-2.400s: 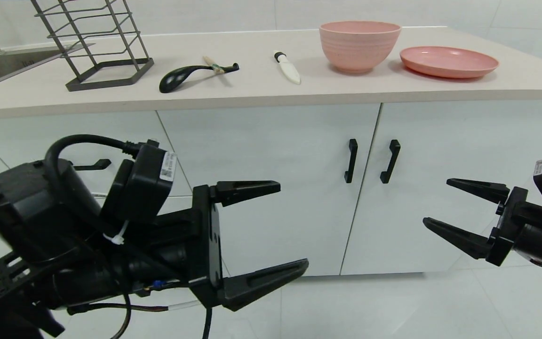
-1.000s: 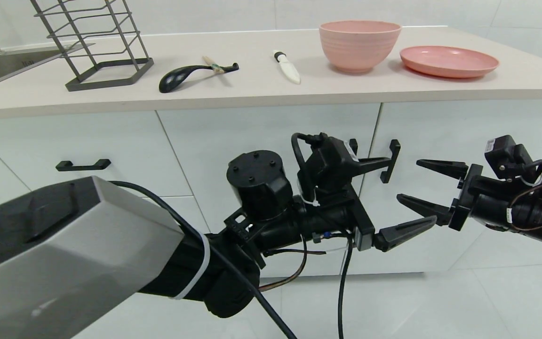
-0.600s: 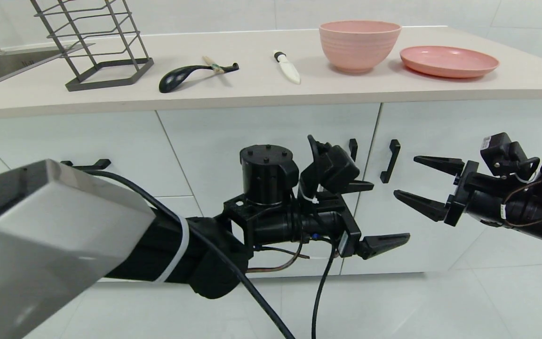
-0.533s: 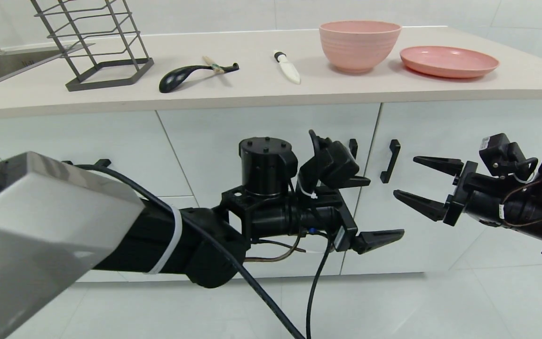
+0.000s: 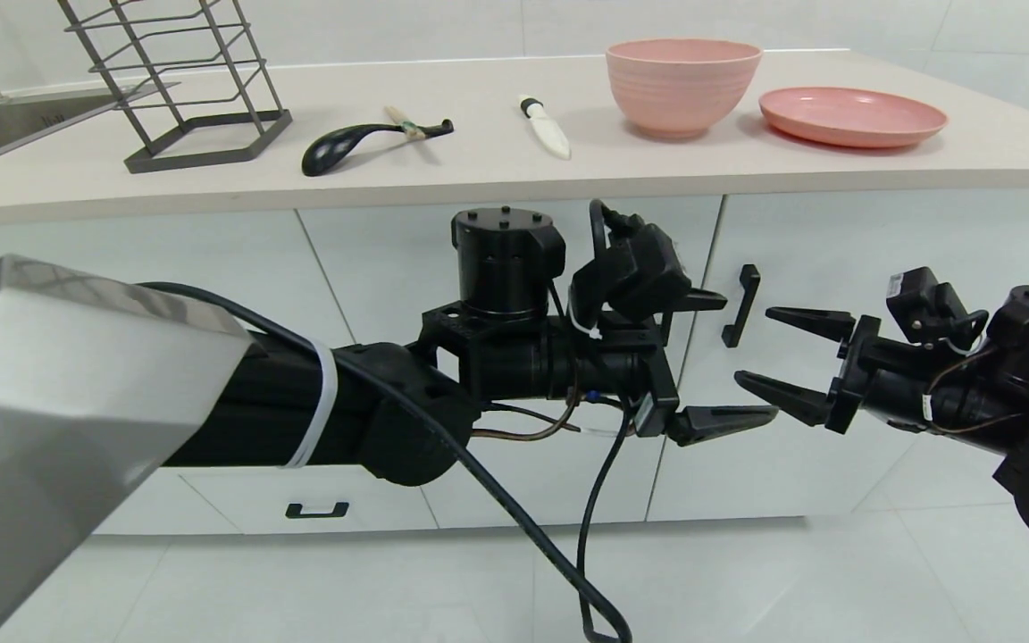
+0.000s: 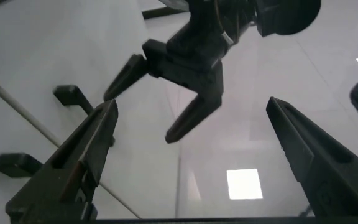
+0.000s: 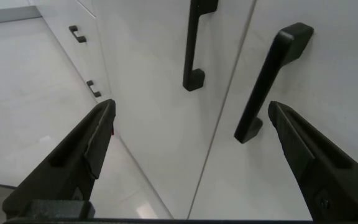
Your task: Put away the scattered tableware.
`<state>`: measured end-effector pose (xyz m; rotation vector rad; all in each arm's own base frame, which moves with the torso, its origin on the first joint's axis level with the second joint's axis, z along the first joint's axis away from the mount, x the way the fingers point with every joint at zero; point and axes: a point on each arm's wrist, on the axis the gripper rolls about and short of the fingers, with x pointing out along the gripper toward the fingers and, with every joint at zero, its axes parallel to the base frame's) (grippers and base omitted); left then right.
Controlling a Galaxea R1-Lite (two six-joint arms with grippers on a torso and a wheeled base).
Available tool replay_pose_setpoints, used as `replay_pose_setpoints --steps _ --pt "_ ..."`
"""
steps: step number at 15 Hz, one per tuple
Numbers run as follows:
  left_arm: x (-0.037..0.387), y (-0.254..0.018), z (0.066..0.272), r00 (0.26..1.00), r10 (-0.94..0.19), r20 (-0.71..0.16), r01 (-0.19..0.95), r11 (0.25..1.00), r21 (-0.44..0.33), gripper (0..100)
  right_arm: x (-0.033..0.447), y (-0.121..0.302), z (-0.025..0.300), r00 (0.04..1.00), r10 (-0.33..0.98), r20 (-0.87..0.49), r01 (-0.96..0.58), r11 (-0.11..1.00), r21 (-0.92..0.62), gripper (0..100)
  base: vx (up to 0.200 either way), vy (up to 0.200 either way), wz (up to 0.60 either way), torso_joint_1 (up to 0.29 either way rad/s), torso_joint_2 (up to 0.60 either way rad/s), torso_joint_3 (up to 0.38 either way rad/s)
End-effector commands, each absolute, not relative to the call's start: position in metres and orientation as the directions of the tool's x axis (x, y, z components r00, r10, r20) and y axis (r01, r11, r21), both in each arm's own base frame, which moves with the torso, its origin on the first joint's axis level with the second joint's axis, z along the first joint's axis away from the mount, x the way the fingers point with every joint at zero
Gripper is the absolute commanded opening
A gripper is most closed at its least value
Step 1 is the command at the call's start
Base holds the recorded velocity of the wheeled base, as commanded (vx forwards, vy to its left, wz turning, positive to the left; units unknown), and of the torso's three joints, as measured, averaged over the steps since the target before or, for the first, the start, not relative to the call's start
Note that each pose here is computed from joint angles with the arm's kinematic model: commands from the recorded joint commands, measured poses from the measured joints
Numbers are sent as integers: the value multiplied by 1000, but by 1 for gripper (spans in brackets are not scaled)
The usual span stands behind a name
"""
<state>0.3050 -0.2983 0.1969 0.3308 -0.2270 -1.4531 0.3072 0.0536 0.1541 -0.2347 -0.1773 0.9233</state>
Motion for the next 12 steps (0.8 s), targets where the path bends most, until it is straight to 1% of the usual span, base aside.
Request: replay_pose_setpoints --steps 1,3,5,7,8,9,11,12 --pt "311 -304 189 112 -992 -50 932 88 352 100 316 55 152 590 806 51 -767 579 -276 100 0 0 0 0 0 0" --pt "313 -302 189 130 -990 -50 934 105 342 100 322 56 151 590 806 57 -765 580 -282 100 0 0 0 0 0 0" --pt "315 -301 191 168 -985 -48 930 142 340 100 323 56 152 589 806 62 -763 580 -287 100 0 0 0 0 0 0" --pt "315 -300 191 179 -983 -48 931 153 331 100 324 55 154 591 804 66 -759 582 -291 100 0 0 0 0 0 0" --pt "315 -301 190 180 -982 -50 944 159 290 100 325 55 151 593 803 61 -760 583 -287 100 0 0 0 0 0 0" --pt "315 -300 192 188 -981 -40 948 171 268 100 326 55 148 593 803 62 -760 583 -288 100 0 0 0 0 0 0" --pt "316 -300 196 221 -975 -8 944 212 253 100 331 55 147 593 803 66 -758 583 -293 100 0 0 0 0 0 0" --pt "315 -300 198 224 -975 5 944 218 248 100 334 56 148 592 803 71 -756 584 -296 100 0 0 0 0 0 0"
